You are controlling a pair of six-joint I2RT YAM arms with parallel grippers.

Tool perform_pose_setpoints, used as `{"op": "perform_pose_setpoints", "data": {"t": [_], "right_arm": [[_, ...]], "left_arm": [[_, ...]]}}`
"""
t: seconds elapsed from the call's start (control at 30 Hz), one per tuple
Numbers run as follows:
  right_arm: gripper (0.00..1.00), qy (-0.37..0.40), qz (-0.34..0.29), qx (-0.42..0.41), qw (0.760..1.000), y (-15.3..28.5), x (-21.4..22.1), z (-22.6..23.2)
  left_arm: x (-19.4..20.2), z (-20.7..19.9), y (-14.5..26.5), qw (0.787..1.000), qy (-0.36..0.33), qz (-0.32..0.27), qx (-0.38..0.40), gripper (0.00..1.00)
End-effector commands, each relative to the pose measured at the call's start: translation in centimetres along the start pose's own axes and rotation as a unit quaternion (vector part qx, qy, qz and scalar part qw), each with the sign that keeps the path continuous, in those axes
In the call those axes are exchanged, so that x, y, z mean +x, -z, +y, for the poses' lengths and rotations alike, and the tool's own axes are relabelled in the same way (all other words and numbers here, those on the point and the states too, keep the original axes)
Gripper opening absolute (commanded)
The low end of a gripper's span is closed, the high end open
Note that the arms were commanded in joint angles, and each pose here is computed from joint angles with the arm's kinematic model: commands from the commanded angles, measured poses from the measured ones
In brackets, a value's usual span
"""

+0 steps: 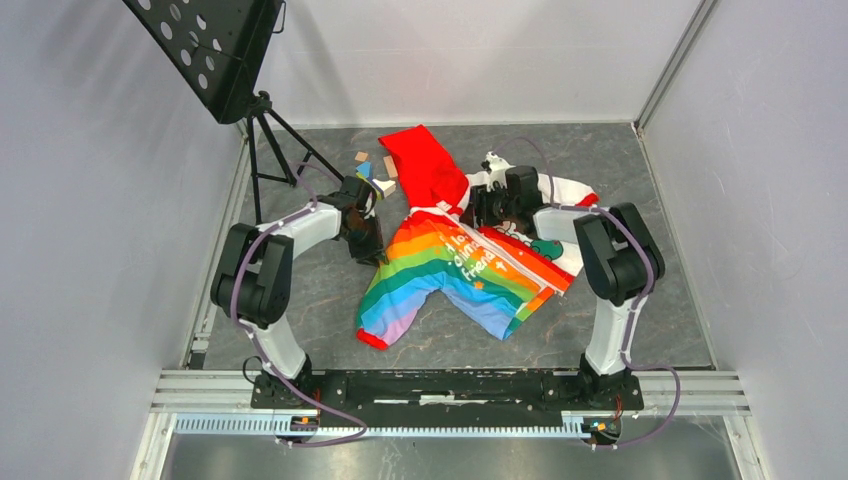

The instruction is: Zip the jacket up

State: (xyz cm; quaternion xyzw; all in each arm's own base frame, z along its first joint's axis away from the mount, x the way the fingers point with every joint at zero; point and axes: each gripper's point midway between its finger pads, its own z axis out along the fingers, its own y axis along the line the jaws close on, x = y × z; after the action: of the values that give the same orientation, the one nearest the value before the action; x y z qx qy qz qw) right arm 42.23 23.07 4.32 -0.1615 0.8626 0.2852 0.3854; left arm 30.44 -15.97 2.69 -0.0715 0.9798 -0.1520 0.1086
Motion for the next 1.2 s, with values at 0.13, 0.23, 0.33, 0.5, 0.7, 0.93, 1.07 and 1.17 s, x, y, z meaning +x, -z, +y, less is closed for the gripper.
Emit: {"op": "perform_pose_setpoints", "data": {"t": [0.13,0.23,0.33,0.5,0.7,0.93,1.07,1.17], "right_arm": [[0.78,0.018,-0.029,0.114,0.993,11.6,-0.1,0.3],[0.77,-0.017,0.001,0.129,0.992,14.6,6.0,0.3],[0.76,-0.055,0.005,0.116,0.992,16.7,9.9,0.5],[0.69,-0.120,-0.024,0.122,0.985,19.5,12.5,-1.1],[0.64,-0.178,-0.054,0.112,0.976,20.0,12.9,-2.1],[0.56,-0.197,-0.048,0.049,0.978,18.9,14.1,-1.1],[0.44,-0.178,-0.026,0.046,0.983,18.9,15.0,-1.1],[0.37,-0.173,-0.013,0.026,0.985,19.0,15.5,-0.3]], "left_arm": [[-0.8,-3.8,8.3,0.988,-0.085,-0.124,0.044,0.73],[1.4,-6.5,10.4,0.980,-0.105,-0.137,0.100,0.84],[4.4,-9.8,11.9,0.966,-0.118,-0.145,0.177,0.97],[10.5,-16.4,13.1,0.925,-0.150,-0.146,0.318,1.00],[15.2,-21.4,11.9,0.911,-0.182,-0.101,0.356,0.97],[16.3,-24.7,10.5,0.911,-0.196,-0.095,0.350,0.85],[15.9,-25.8,9.4,0.911,-0.209,-0.094,0.342,0.82],[15.8,-26.9,8.3,0.911,-0.223,-0.084,0.336,0.82]]}}
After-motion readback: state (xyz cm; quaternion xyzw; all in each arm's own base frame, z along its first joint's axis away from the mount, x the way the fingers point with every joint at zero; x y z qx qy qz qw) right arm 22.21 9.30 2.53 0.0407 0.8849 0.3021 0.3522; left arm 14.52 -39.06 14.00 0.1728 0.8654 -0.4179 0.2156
